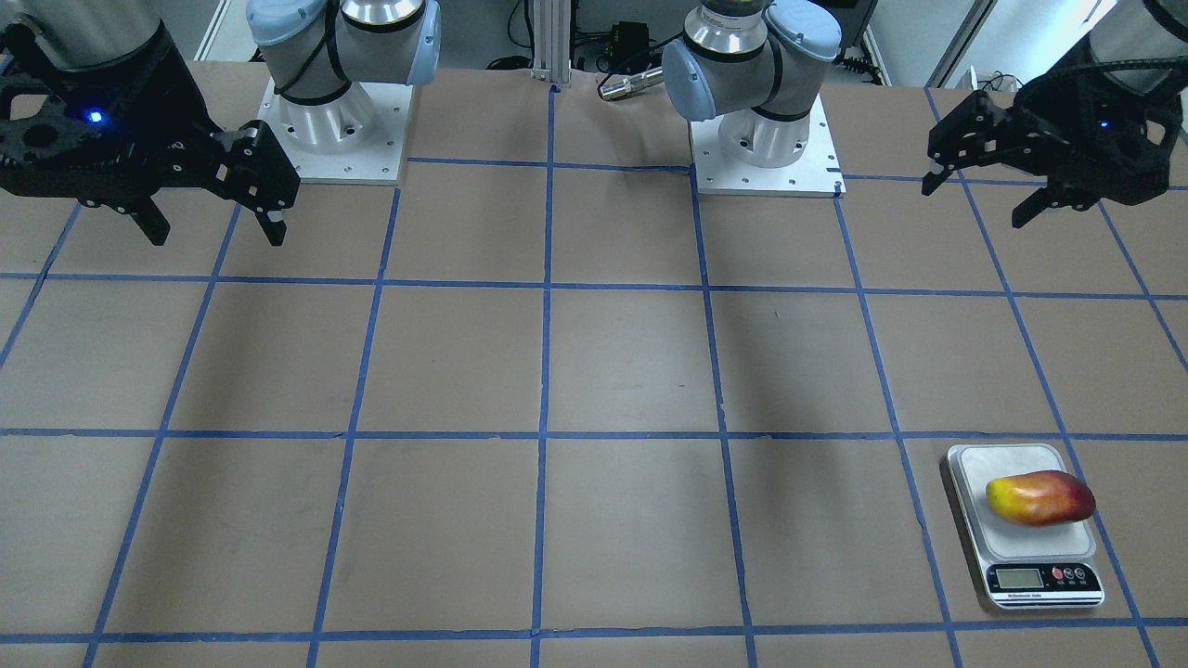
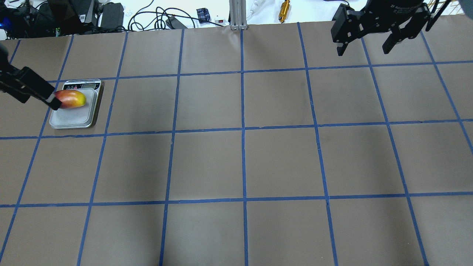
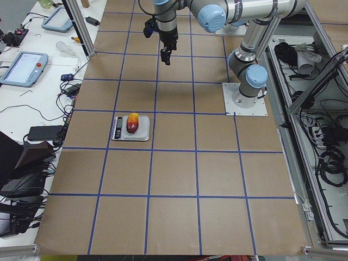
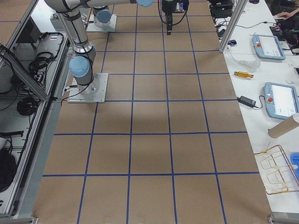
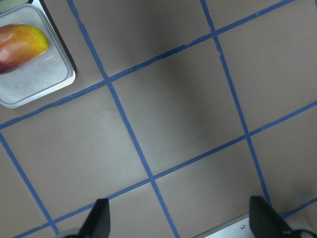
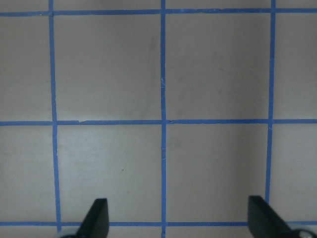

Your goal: Weigh mango

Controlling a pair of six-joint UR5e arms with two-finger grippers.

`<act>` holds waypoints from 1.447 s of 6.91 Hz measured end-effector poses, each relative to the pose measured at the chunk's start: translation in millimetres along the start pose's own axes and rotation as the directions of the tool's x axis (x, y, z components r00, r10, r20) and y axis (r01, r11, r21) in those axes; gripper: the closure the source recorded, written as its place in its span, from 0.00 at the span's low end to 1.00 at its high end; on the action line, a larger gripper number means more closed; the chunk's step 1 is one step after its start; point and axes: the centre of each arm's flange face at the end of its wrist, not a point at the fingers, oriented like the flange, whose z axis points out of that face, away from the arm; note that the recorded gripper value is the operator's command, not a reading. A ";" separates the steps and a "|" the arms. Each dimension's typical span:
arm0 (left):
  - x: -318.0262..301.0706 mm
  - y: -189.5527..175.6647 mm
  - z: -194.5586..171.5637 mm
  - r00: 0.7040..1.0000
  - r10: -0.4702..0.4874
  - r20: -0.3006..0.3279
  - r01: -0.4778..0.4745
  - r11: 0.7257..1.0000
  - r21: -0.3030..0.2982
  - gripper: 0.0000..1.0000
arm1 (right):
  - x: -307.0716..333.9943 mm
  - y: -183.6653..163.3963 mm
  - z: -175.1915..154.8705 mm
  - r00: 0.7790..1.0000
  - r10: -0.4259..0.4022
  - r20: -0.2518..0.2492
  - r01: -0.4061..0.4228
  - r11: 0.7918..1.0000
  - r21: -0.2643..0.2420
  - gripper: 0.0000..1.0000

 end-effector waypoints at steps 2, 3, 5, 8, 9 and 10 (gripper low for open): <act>71.1 -31.2 9.8 0.994 -0.104 0.028 0.103 0.994 0.028 0.00 | 0.1 0.3 -0.5 1.000 0.000 -0.001 0.000 1.000 0.001 0.00; 101.5 -42.0 17.6 0.988 -0.149 0.032 0.148 0.989 0.029 0.00 | 0.0 0.3 -0.5 1.000 0.000 0.000 0.000 1.000 0.001 0.00; 141.8 -64.5 29.8 0.975 -0.219 0.042 0.216 0.974 0.068 0.00 | 0.1 0.0 -0.1 1.000 0.000 0.000 0.000 1.000 0.000 0.00; 151.9 -79.7 27.6 0.973 -0.226 0.046 0.221 0.970 0.103 0.00 | 0.2 0.0 0.0 1.000 0.000 0.000 0.000 1.000 0.000 0.00; 151.7 -81.5 26.5 0.973 -0.225 0.047 0.219 0.970 0.105 0.00 | 0.2 -0.1 0.0 1.000 0.000 -0.001 0.000 1.000 0.000 0.00; 151.7 -82.3 26.1 0.974 -0.223 0.048 0.217 0.970 0.106 0.00 | 0.3 0.0 -0.1 1.000 0.000 -0.001 0.000 1.000 0.000 0.00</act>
